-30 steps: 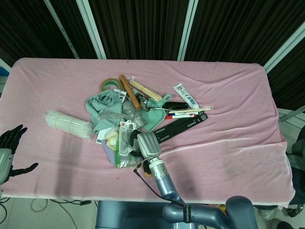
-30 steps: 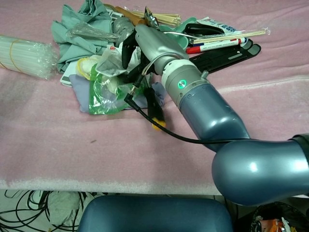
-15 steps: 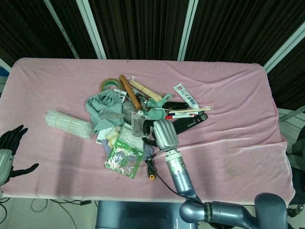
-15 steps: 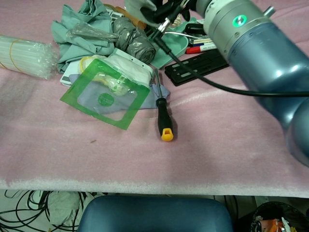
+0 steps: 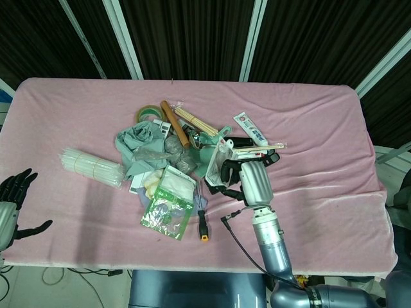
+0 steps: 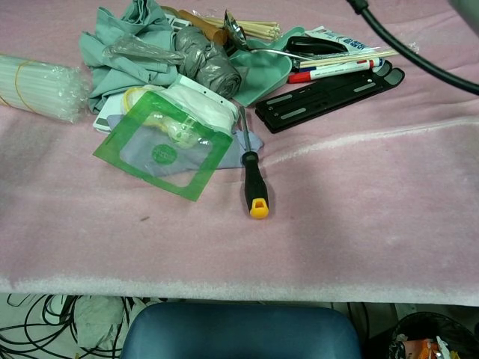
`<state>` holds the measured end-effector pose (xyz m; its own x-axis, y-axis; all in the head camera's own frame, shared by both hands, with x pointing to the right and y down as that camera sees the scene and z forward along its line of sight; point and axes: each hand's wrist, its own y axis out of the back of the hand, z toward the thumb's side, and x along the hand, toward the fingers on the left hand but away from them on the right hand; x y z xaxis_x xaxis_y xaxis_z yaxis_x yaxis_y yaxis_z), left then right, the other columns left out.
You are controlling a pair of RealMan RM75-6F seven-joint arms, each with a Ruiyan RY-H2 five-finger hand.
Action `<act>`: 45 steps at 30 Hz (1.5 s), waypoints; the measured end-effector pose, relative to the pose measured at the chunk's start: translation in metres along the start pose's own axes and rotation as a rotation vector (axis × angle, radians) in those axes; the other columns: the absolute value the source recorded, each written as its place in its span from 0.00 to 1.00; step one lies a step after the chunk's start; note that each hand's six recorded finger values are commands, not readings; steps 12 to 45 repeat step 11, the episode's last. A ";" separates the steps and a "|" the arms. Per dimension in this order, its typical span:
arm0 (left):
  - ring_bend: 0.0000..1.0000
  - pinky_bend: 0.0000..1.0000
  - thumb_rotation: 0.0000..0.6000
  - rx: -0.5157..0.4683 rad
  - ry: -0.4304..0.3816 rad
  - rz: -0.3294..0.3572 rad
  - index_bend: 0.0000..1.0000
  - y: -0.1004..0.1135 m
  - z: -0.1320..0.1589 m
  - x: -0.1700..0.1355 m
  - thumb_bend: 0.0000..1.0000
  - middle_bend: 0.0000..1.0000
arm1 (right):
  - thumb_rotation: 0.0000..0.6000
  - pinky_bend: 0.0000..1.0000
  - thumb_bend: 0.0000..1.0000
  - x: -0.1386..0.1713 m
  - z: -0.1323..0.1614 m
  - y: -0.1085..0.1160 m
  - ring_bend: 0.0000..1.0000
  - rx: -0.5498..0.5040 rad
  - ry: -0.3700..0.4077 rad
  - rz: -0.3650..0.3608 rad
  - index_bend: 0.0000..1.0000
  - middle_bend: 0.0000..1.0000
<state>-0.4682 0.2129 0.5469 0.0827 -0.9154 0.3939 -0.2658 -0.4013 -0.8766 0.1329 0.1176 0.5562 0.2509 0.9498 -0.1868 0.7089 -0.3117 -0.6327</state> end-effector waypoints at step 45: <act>0.00 0.00 1.00 0.007 0.008 0.008 0.00 0.001 -0.001 -0.002 0.00 0.00 | 1.00 0.83 0.72 0.047 0.024 0.003 0.76 -0.090 0.085 0.061 0.74 0.71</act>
